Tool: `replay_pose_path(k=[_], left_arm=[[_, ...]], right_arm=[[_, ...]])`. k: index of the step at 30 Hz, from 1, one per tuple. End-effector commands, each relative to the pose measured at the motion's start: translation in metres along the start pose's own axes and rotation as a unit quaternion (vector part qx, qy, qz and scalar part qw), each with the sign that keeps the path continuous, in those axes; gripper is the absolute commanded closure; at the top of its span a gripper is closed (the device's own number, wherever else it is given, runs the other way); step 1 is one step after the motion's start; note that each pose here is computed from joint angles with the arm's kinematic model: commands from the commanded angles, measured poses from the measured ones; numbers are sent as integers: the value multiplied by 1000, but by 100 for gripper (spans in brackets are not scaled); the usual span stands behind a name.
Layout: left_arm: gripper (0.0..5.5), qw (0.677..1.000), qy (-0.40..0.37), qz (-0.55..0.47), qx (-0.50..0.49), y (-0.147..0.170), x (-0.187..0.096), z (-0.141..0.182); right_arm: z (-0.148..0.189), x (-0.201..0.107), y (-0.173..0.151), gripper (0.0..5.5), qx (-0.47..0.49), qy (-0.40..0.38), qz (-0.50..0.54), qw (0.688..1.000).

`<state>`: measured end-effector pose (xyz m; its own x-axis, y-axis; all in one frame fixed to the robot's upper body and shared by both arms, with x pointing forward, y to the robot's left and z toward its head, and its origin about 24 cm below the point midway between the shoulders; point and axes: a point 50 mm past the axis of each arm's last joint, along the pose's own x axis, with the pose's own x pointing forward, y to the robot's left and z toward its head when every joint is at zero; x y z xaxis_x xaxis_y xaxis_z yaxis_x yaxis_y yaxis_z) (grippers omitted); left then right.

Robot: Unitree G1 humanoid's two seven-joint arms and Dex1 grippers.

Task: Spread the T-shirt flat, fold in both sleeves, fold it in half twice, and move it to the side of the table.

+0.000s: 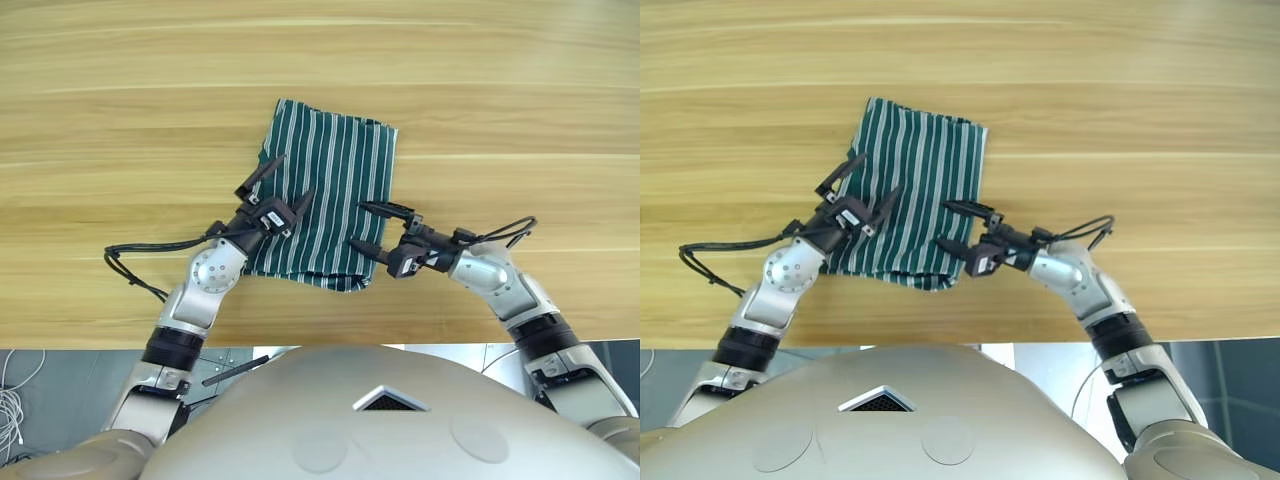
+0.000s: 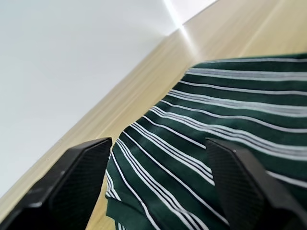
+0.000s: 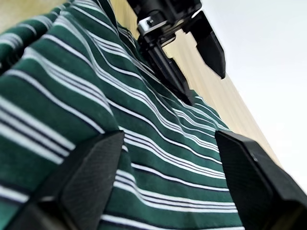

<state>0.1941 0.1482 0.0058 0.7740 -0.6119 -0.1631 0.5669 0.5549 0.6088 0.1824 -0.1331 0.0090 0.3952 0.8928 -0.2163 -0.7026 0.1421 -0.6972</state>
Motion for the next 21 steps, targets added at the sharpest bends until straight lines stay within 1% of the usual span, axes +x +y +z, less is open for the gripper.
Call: replay_pose_path(k=[1, 4, 6, 8, 10, 13, 17, 21], left_arm=[[189, 996, 30, -80, 31, -17, -11, -11], [189, 990, 58, -117, 52, -25, -24, -22], [189, 992, 63, -98, 54, -17, -26, -24], [189, 994, 56, -84, 45, -15, -24, -22], [189, 994, 63, -82, 47, -16, -25, -24], [189, 993, 67, -79, 48, -16, -26, -26], [189, 992, 79, -76, 55, -15, -29, -30], [189, 991, 97, -70, 61, -10, -35, -36]], right_arm=[[-9, -10, 10, 199, -11, 32, 46, 998], [-10, -18, 10, 199, -13, 40, 52, 998], [-10, -21, 8, 199, -20, 43, 51, 998], [-3, -20, 4, 199, -17, 26, 44, 999], [3, -25, 9, 199, -12, 19, 66, 998], [-4, -43, 21, 199, 3, 54, 108, 993], [-25, -58, 22, 199, -2, 120, 120, 986], [-37, -64, 23, 199, -11, 147, 132, 980]])
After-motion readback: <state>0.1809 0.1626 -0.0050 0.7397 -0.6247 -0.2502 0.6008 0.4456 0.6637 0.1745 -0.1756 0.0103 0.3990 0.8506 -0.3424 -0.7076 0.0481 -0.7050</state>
